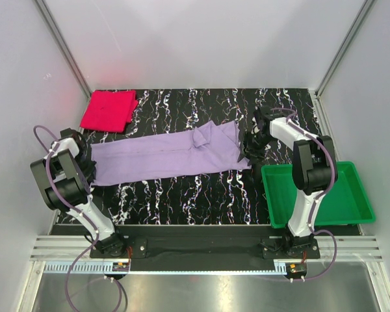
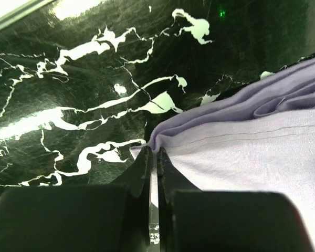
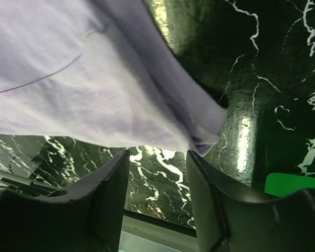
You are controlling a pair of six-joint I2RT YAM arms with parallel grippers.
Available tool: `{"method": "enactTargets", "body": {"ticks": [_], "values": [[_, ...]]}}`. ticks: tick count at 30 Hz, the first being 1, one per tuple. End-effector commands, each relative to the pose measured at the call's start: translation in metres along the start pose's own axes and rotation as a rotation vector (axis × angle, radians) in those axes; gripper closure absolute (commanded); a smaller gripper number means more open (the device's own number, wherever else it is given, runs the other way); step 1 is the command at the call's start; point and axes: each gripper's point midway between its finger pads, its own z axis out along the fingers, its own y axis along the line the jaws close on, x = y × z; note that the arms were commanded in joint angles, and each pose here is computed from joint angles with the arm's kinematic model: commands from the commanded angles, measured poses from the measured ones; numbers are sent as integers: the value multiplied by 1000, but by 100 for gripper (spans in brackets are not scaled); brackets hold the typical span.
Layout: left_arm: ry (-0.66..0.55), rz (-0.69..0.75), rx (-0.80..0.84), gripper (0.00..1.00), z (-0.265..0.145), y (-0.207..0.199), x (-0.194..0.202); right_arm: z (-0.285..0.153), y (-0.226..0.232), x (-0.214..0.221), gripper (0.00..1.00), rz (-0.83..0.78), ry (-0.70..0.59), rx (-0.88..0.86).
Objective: Fold and stack the t-shirts
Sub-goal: Fold the tshirt
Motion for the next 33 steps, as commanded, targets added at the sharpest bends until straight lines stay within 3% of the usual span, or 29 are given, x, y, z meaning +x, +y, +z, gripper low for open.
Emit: {"method": "enactTargets", "body": {"ticks": [1, 11, 20, 21, 22, 25, 33], "values": [[-73, 20, -30, 100, -5, 3, -22, 1, -2, -6, 46, -1, -11, 39], [-140, 59, 94, 100, -33, -13, -28, 5, -11, -18, 44, -16, 5, 118], [-134, 96, 151, 100, -41, -36, -16, 16, -9, -17, 53, -15, 28, 86], [-134, 94, 150, 100, -40, -35, -16, 17, -8, -17, 55, -11, 26, 79], [-136, 94, 153, 100, -41, -35, -16, 17, -6, -16, 69, -10, 34, 74], [-141, 95, 145, 100, -44, -33, -17, 9, 1, -16, 95, -12, 30, 47], [-172, 66, 90, 100, -54, -12, -14, -24, 12, 12, 100, 18, 35, -21]]}}
